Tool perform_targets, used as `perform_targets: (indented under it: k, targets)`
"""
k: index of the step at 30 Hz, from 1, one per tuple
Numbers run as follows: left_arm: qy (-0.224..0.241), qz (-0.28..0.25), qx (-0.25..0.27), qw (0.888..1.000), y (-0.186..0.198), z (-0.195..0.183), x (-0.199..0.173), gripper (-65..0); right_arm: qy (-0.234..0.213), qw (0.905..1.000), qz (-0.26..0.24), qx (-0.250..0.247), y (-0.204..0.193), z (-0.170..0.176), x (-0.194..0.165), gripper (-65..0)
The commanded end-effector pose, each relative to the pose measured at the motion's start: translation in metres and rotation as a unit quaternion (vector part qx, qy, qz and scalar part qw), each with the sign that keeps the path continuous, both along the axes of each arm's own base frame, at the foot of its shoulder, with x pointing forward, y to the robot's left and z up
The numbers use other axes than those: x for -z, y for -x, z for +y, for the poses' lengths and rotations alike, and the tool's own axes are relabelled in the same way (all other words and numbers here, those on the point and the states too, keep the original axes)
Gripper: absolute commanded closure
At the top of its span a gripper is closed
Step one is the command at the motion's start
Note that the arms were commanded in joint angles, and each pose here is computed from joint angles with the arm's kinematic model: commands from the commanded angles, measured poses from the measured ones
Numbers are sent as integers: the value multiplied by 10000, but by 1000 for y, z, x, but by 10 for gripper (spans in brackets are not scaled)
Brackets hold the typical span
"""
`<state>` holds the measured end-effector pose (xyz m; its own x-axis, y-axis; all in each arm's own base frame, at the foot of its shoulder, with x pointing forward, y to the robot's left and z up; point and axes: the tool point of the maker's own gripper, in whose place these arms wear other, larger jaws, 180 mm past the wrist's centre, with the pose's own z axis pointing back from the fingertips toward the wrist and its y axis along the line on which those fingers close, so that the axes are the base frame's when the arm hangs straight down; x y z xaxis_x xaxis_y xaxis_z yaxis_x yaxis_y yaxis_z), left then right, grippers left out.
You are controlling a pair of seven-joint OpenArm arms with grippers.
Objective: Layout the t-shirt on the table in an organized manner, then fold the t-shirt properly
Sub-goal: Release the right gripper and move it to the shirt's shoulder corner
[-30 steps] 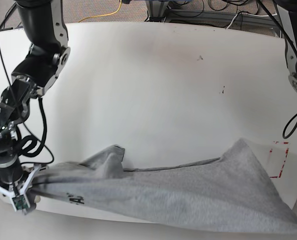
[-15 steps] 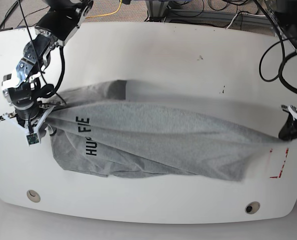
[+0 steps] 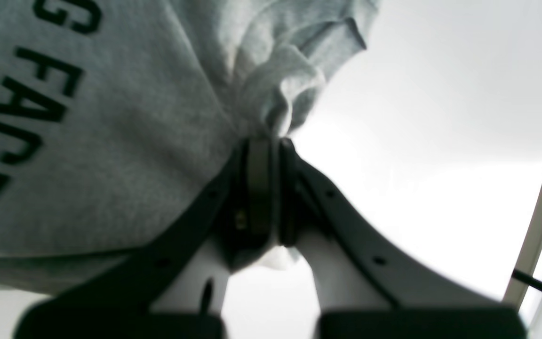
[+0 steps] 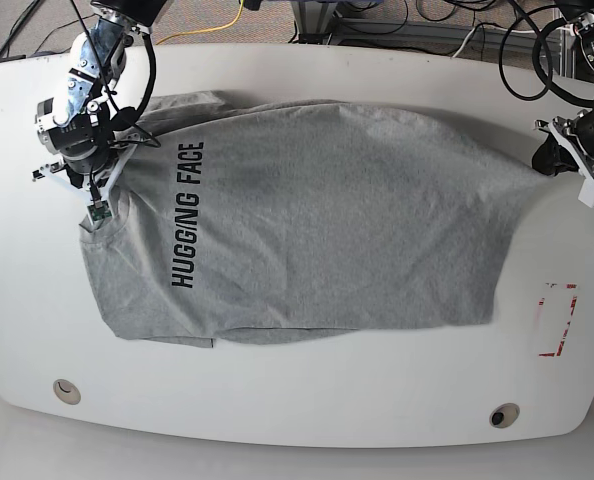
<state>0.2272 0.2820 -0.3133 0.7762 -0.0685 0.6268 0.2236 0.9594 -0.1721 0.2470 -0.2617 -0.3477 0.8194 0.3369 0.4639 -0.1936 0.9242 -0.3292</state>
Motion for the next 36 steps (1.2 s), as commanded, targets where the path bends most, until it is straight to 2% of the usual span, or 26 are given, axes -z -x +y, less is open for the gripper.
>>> perform_targets:
  k: [1,8,11,18,21,23,27,28,30,33,36]
  targets:
    - [-31,-406,3,9992,-12,4,-17,-6,-30,9995,-308,-56,-11,2,-12,-6]
    - [58,-724,80,9973,-27,-4,-27,-6,-407,9958,-813,-141,-43,17,-16,-6]
    - [79,-887,140,9959,-38,-8,-35,-6,-570,9942,-896,-156,-57,20,-13,-6]
    - [-60,-900,161,9958,-41,-3,-38,-6,-943,9905,-983,-169,-84,23,0,-22]
    - [-145,-863,139,9961,-41,0,-37,-6,-943,9907,-967,-168,-88,18,1,-100]
    - [-208,-837,126,9962,-40,2,-36,-6,-932,9909,-957,-166,-89,16,2,-181]
    - [-308,-790,94,9964,-40,5,-33,-6,-868,9904,-1068,-121,-87,11,-6,-396]
    - [-314,-786,92,9964,-40,5,-33,-6,-841,9906,-1078,-99,-86,9,-7,-417]
    - [-314,-786,92,9964,-40,5,-33,-6,-776,9910,-1088,-36,-74,5,-8,-498]
    - [-314,-786,92,9964,-40,5,-33,-6,-663,9919,-1080,-30,-61,3,-10,-569]
    - [-314,-786,92,9964,-40,5,-33,-6,-588,9930,-1020,-45,-48,4,-8,-580]
